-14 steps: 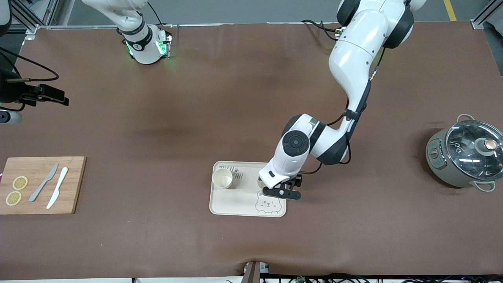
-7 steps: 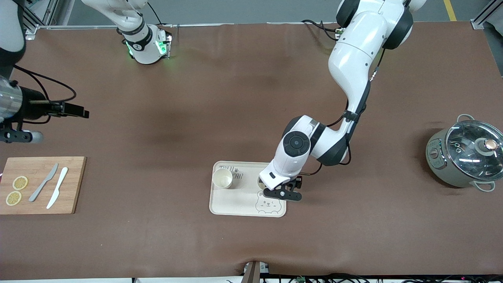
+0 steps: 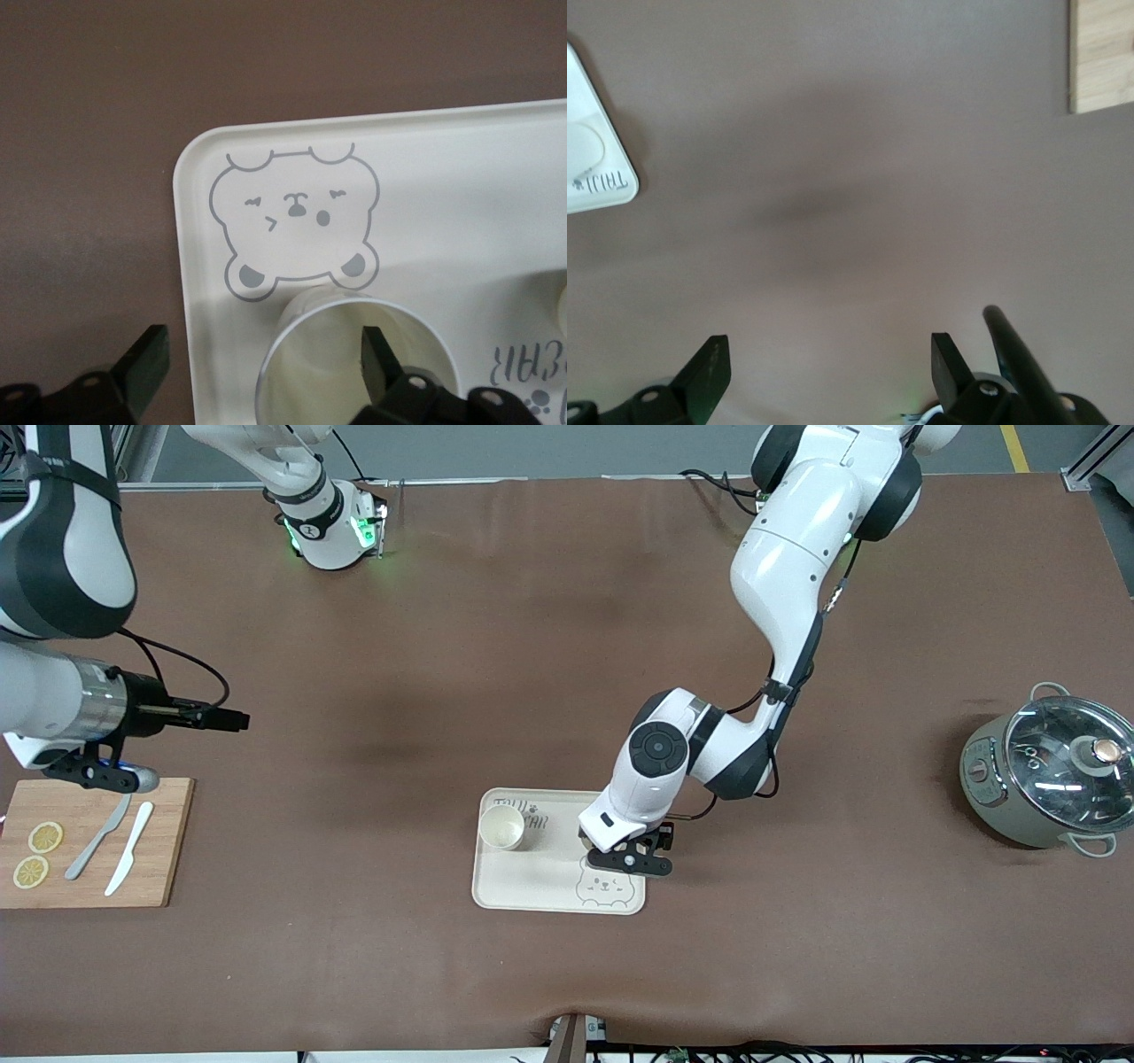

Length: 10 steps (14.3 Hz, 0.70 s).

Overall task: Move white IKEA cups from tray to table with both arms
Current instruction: 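Reach the right gripper toward the other white cup on the tray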

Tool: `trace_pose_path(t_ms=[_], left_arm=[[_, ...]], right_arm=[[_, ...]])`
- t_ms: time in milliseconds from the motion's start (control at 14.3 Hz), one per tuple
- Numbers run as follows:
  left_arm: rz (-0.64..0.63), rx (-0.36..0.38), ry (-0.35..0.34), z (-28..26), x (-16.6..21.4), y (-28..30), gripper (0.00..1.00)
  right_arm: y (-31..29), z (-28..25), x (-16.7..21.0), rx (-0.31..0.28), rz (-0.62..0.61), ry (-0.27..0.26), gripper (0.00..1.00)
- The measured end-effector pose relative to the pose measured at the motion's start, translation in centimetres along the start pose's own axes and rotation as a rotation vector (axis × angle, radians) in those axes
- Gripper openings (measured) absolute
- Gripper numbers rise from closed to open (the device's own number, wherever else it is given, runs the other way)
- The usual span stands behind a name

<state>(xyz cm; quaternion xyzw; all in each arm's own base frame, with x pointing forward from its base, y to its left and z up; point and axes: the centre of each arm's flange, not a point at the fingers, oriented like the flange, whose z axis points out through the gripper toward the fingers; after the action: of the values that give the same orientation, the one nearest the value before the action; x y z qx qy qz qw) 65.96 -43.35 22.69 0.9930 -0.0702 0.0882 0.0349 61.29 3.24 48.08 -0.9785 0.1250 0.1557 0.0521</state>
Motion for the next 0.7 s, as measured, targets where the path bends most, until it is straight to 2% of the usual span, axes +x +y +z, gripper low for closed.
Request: trace_pose_path(t_ms=[70,140,350,700], left_arm=[[-0.010,0.000,0.001,0.0,0.0,0.0,0.93],[-0.018,-0.001,0.001,0.0,0.0,0.1,0.89],[-0.019,-0.004,0.006,-0.1,-0.1,0.4,0.56],[-0.023,-0.009,0.014,-0.2,-0.1,0.6,0.06]], right_arm=[[-0.4,0.6,0.5,0.007,0.015,0.001,1.00],[-0.8,1.2,0.9,0.016,0.031,0.000,1.00],[-1.9,2.7,2.4,0.051,0.097,0.010,1.00],[-8.3,6.1,2.8,0.052,0.203,0.048,1.00]])
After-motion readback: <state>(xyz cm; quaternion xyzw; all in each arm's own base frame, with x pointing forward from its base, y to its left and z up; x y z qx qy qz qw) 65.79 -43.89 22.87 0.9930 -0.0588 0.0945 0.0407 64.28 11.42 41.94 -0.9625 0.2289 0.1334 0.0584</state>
